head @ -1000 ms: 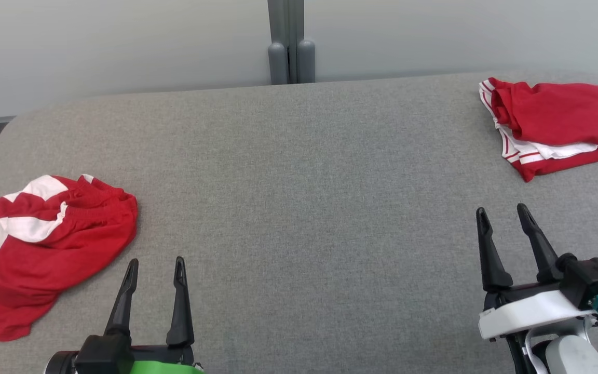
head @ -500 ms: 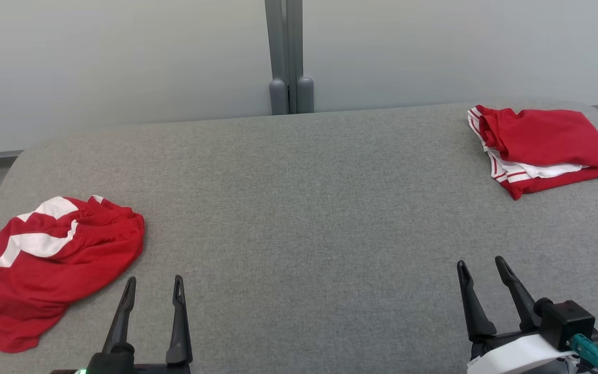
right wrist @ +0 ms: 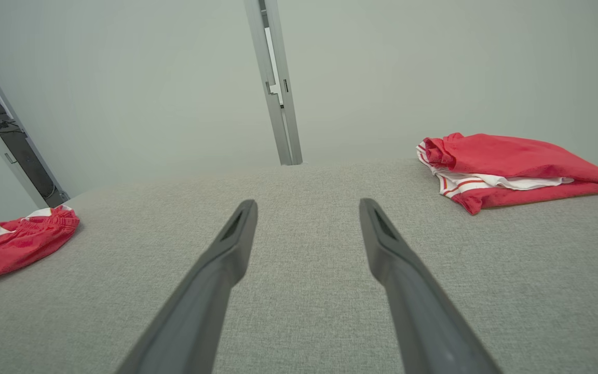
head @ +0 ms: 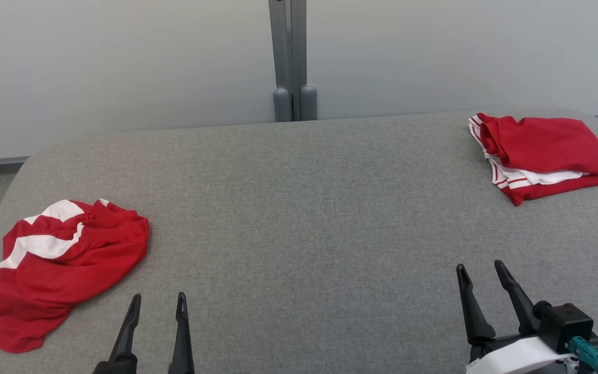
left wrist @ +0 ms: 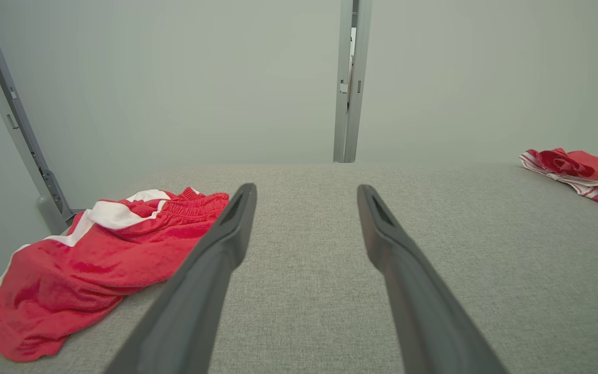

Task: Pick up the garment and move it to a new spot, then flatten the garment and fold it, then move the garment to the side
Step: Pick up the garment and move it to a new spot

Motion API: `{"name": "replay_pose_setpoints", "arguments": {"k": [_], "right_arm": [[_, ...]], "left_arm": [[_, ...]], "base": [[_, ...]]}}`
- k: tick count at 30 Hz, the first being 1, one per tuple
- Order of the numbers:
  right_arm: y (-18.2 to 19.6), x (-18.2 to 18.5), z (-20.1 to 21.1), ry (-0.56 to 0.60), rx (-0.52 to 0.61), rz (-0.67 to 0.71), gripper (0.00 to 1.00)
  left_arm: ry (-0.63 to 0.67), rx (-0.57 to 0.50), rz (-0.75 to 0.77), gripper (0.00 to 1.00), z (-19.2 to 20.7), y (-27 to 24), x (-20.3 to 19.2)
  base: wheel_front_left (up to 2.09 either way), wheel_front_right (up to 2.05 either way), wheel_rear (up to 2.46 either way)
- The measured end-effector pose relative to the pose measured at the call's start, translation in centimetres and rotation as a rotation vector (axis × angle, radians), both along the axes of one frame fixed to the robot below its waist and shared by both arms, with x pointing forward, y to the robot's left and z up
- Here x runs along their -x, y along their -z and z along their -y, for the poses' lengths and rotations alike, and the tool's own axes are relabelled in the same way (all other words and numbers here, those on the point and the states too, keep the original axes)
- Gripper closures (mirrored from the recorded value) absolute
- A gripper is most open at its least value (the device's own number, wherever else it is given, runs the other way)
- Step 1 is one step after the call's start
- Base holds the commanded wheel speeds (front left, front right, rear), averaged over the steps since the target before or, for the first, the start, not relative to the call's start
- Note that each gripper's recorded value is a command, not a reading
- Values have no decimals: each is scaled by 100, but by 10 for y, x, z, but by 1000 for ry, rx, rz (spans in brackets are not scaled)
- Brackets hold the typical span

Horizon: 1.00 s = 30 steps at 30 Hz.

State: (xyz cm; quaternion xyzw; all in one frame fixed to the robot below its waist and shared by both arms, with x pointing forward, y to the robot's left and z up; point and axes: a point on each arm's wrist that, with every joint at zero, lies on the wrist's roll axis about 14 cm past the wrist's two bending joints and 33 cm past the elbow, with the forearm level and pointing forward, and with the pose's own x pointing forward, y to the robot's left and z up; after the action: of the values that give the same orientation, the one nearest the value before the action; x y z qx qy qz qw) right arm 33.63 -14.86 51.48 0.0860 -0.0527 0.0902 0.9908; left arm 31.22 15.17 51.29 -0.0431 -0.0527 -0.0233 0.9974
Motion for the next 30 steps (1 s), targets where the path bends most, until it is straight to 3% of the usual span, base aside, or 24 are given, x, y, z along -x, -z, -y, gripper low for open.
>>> {"name": "replay_pose_setpoints", "arguments": {"k": [30], "right_arm": [[8, 1, -2, -10, 3, -26, 0]], "left_arm": [[-13, -1, -11, 0, -2, 3, -1]], "base": [[0, 0, 0]]}}
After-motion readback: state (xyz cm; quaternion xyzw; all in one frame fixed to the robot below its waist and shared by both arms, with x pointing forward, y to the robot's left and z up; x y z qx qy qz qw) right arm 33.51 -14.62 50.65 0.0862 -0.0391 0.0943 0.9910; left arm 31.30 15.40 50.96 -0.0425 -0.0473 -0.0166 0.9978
